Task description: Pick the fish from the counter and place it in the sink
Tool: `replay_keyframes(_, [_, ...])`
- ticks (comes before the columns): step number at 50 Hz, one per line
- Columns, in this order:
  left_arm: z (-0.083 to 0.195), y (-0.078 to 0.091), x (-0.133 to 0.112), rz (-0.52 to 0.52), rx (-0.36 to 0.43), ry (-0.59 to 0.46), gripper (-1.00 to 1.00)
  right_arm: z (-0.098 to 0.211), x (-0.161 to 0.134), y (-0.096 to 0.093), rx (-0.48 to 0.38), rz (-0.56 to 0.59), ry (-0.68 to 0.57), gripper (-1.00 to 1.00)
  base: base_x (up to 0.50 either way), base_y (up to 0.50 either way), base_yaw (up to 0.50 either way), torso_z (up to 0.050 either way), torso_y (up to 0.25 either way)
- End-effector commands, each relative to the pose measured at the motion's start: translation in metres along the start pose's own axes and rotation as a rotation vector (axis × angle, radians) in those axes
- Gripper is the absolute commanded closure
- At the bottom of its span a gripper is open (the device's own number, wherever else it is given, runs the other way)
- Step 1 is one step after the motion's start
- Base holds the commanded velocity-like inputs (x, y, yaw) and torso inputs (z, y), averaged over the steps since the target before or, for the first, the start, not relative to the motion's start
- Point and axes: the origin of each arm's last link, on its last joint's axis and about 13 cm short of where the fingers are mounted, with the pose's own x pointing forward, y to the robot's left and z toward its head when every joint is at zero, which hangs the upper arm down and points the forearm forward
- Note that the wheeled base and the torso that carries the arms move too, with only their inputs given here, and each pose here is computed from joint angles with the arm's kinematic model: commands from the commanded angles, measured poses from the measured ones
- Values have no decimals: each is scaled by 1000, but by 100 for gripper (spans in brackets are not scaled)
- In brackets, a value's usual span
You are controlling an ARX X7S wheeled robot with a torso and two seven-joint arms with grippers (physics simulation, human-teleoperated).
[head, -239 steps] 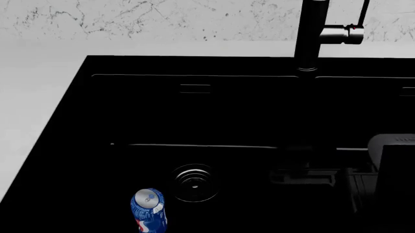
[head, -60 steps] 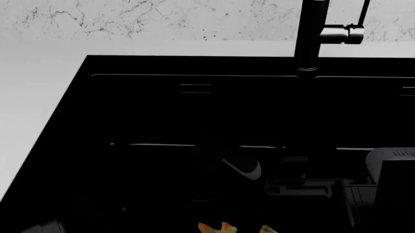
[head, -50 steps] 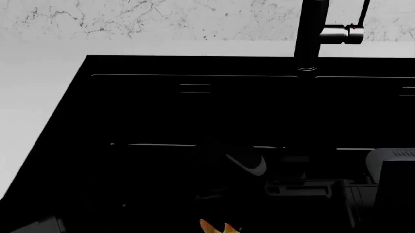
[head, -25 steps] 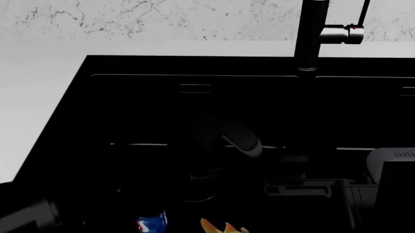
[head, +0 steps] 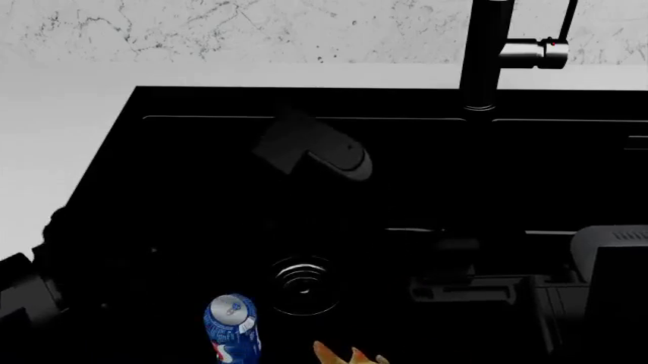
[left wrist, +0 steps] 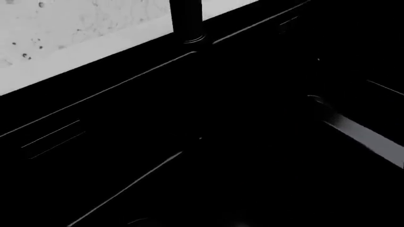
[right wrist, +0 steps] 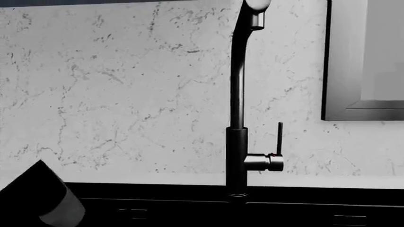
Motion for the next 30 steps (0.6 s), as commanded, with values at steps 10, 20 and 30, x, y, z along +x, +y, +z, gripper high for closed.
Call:
replay_keyframes(10, [22,26,-36,53,-176,-206,-100,0,1,2,-9,6,3,-100,0,0,0,0,0])
replay_keyframes(20, [26,20,-58,47,-210,-308,-100,-2,2,1,-5,6,2,-100,0,0,0,0,0])
replay_keyframes(30, [16,10,-79,28,-230,-371,-100,-2,1,0,-3,3,-1,-100,0,0,0,0,0])
